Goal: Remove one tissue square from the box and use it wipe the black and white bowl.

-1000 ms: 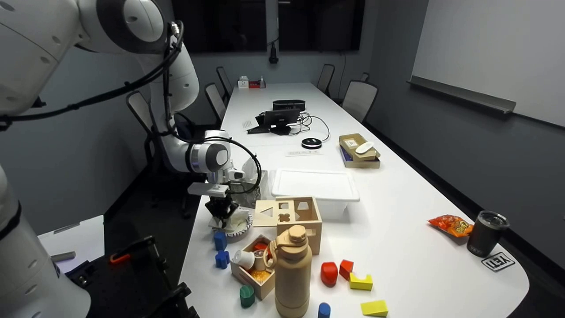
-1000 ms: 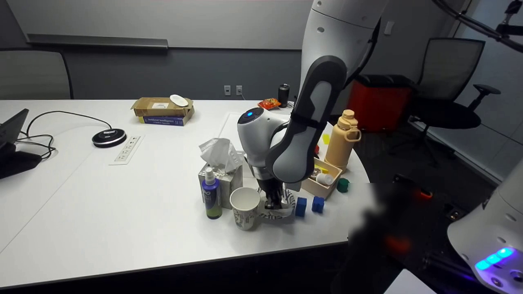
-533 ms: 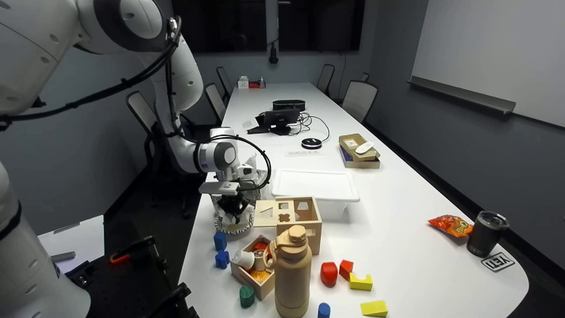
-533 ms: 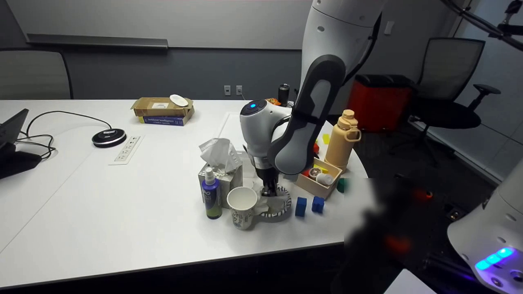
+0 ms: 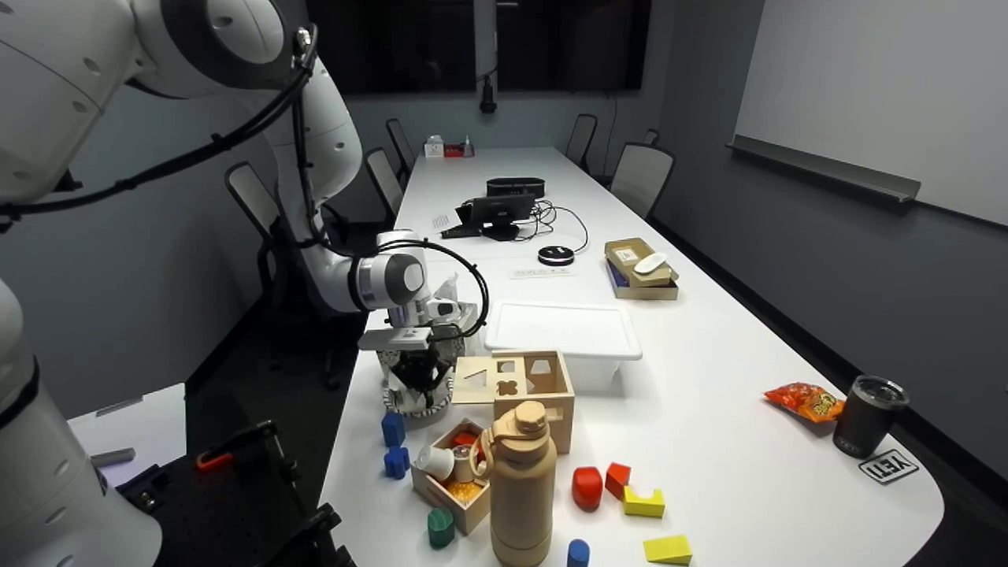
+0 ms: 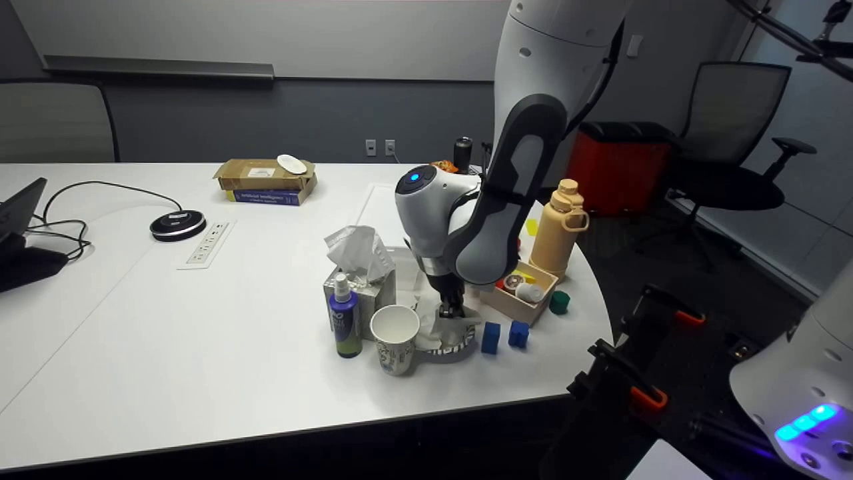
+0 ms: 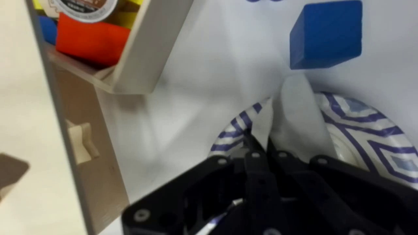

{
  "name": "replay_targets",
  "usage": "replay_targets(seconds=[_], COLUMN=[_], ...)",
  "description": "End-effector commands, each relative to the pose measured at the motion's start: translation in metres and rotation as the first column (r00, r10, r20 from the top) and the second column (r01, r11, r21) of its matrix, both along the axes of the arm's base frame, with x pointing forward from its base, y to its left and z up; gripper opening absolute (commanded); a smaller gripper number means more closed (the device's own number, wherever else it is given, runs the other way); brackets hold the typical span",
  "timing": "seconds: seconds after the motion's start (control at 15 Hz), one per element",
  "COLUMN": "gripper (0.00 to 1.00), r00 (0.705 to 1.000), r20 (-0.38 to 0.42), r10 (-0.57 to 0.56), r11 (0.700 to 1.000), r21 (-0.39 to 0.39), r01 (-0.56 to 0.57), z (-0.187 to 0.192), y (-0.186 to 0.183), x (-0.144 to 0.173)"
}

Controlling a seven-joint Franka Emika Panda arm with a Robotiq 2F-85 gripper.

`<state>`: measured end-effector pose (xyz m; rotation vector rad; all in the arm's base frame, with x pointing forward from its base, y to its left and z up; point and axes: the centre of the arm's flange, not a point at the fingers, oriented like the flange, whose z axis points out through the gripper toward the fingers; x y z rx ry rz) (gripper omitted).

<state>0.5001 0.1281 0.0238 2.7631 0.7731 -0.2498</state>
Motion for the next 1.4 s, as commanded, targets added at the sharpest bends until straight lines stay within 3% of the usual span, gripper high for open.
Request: replay_targets(seconds=[0.0,0.27,0.6,1.13,1.33], gripper=[0.0,0.0,0.0,0.0,0.0], r00=[0.997,0.992,0.996,1.0,0.999], r20=[-0.081,-0.123,-0.09,-0.013,-0.028], r10=[-0.015,0.003,-0.002,-0.011,-0.02], r11=[1.0,0.999,0.993,0.998,0.999], r21=[-0.023,0.04,0.114,0.067,0.046], r01=[0.013,0.002,0.012,0.012,0.021], z=[0.005,0.001,0.004,0.006,0.004], y=[0.009,0.031,0.053,0.03,0.018], x=[-0.014,-0.024,-0.021,0.0,0.001])
